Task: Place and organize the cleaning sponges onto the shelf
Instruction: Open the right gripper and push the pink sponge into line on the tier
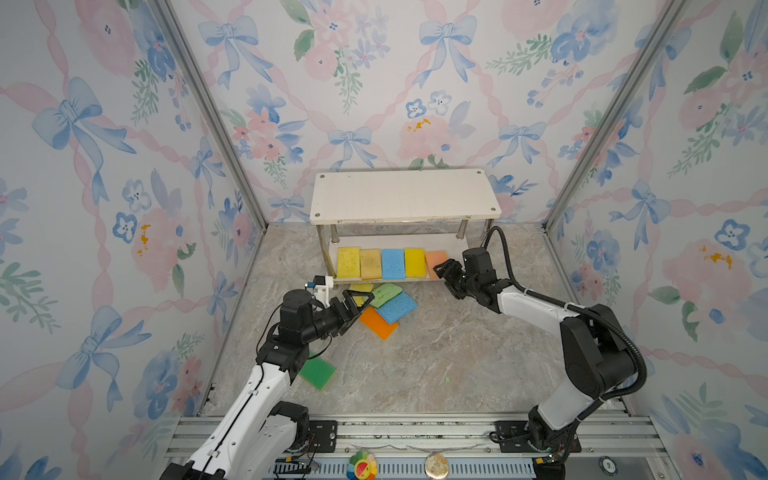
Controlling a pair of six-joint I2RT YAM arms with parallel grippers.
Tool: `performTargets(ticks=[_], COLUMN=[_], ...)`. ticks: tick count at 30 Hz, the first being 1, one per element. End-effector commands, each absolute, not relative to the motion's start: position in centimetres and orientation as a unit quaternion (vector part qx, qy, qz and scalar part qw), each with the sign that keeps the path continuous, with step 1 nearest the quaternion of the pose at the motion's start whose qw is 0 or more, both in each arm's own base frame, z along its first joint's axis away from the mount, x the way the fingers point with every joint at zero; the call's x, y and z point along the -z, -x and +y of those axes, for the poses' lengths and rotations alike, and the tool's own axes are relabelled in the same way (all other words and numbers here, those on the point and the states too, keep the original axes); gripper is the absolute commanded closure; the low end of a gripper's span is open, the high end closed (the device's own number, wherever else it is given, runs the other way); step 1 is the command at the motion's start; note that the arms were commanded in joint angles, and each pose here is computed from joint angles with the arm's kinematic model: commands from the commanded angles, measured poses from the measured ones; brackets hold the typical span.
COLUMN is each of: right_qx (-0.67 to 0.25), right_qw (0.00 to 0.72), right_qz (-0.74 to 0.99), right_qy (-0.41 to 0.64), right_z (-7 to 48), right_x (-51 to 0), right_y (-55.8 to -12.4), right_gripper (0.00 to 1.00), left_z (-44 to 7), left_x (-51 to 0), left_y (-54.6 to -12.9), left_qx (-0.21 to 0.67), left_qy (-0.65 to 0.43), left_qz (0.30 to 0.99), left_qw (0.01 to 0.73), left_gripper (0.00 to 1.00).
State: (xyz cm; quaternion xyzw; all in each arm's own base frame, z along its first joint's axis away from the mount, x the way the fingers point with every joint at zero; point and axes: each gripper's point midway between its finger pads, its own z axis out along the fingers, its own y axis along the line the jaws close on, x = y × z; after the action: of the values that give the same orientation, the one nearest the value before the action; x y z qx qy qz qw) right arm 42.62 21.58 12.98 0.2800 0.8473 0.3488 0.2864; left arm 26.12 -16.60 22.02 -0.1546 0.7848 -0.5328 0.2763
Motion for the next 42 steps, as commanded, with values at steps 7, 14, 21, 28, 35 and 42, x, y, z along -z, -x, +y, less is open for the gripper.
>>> performTargets(ticks=[7,14,21,28,35,42], right_qx=[-0.391,-0.391,-0.396,-0.398,-0.405,-0.388], right_qw=[0.324,0.325,0.330,0.322,0.318,0.315], right_qz=[0.817,0.818,0.815,0.817,0.817,0.830], right_qy=[-0.274,-0.270,-0.266,-0.265,-0.260,-0.248], right_z=[23.5,24.2,24.3,24.8,25.6,24.7], right_x=[-14.2,-13.9,-14.3,-13.6,-14.3,-16.9], right_y=[-44.4,-44.4,-44.3,-44.2,-43.6,-41.6], right_gripper=[0.30,0.29,0.28,0.27,0.27,0.26], left_z=[-16.6,-16.6,-16.6,-16.5,-16.4,-16.2], left_x=[-21.7,-21.9,-21.7,-21.8,-21.8,-21.8], left_y=[-25.0,-24.7,-24.3,-24.0,-23.7,-23.9], left_qx=[0.540,0.541,0.542,0.543,0.543,0.537], left_qy=[0.151,0.148,0.146,0.144,0.145,0.144], left_qz=[0.784,0.784,0.784,0.784,0.783,0.784], left_qw=[0.267,0.266,0.264,0.264,0.268,0.277], left_gripper=[0.02,0.02,0.02,0.02,0.02,0.02])
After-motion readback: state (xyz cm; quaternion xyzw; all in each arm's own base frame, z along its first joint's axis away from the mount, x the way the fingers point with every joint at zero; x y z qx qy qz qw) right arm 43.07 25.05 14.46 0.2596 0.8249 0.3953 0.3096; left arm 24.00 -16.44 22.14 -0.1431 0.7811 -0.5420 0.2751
